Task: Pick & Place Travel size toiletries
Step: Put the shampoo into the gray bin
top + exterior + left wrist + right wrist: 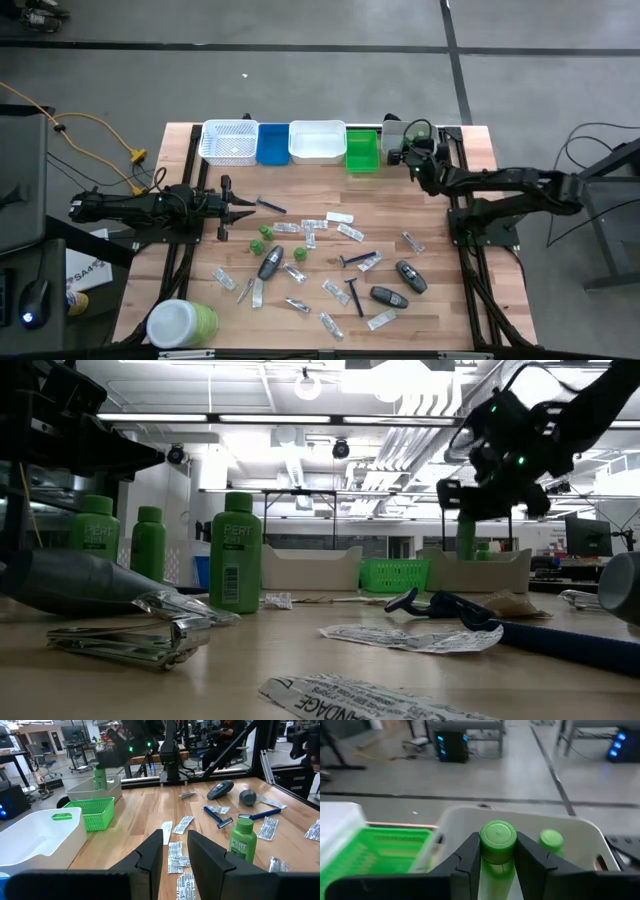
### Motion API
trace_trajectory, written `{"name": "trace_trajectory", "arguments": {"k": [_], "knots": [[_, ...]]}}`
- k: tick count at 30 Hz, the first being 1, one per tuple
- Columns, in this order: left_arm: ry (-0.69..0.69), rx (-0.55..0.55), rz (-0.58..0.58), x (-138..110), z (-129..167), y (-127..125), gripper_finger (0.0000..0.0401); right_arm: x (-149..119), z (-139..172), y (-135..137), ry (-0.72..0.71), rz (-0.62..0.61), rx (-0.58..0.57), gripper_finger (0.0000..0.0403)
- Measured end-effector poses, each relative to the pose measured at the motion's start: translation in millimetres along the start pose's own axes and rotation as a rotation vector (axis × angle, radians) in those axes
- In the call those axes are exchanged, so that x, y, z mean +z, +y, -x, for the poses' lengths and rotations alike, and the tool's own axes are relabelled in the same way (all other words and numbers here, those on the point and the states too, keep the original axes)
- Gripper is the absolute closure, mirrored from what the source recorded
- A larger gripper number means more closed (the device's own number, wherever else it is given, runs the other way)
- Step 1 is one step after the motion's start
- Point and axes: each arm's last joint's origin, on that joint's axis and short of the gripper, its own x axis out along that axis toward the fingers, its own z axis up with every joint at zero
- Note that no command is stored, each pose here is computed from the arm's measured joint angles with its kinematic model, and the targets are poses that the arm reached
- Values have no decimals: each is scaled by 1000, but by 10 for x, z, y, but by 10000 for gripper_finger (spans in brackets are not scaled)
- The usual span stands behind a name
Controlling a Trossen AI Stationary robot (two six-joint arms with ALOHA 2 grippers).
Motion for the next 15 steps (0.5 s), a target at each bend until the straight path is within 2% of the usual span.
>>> {"name": "trace_trajectory", "arguments": {"k": [7,15], "knots": [[0,0,0,1,0,0,311,-168,-242,-61,39,-36,-118,318],[0,0,0,0,0,0,311,-281,-390,-77,65,-35,-144,318]]}}
